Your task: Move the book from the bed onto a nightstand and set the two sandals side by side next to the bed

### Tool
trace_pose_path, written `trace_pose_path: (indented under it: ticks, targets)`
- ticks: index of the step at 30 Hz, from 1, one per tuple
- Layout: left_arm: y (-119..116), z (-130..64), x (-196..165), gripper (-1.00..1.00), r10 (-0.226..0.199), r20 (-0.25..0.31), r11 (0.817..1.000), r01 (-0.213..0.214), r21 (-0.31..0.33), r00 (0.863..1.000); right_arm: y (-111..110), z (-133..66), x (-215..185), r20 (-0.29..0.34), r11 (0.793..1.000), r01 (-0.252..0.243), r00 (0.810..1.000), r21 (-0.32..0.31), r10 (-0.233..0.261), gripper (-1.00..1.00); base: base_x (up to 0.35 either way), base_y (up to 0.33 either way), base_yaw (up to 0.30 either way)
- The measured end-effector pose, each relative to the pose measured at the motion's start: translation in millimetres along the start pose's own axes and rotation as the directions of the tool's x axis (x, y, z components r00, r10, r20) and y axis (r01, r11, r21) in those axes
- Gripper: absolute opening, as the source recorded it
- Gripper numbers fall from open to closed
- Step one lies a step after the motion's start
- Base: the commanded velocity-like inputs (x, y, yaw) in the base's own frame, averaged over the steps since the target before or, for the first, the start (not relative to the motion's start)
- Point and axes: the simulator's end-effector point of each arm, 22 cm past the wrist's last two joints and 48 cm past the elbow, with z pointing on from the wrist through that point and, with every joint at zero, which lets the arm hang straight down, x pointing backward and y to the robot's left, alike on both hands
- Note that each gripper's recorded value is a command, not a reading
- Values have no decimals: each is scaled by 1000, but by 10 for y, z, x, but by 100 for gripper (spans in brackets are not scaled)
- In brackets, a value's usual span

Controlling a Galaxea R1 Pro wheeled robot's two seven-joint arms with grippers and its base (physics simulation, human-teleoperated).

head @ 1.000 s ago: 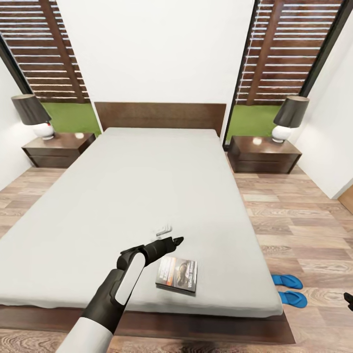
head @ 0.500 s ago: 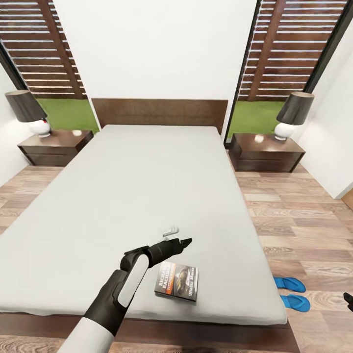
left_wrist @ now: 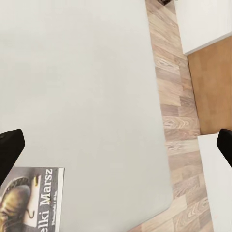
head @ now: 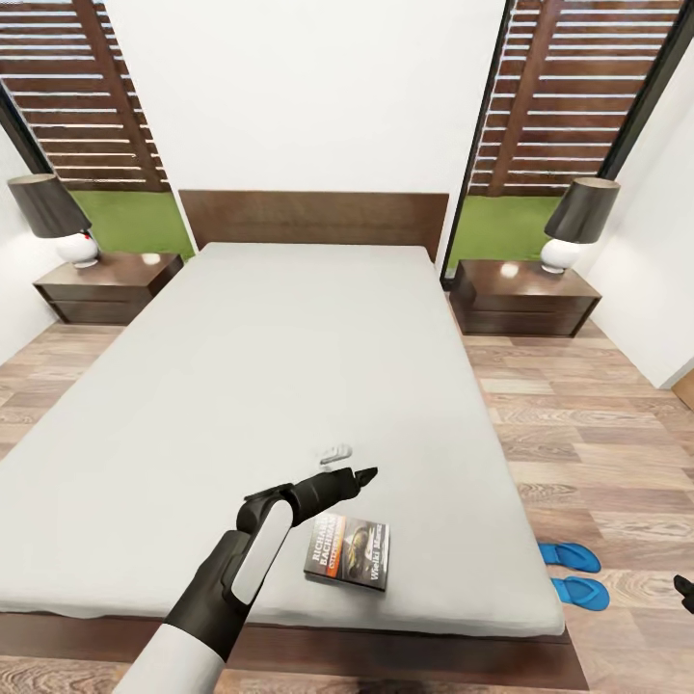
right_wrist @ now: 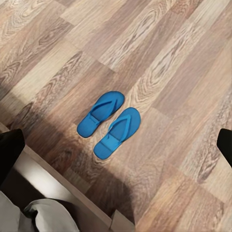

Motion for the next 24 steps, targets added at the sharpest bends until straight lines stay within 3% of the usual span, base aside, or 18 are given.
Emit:
trace_pose_path:
  ticks: [24]
  targets:
    - [264, 218, 192, 100, 0, 3, 1000, 0, 0, 1000, -20, 280, 305, -3, 1000, -1, 1000, -1, 1, 100, 0, 0, 0]
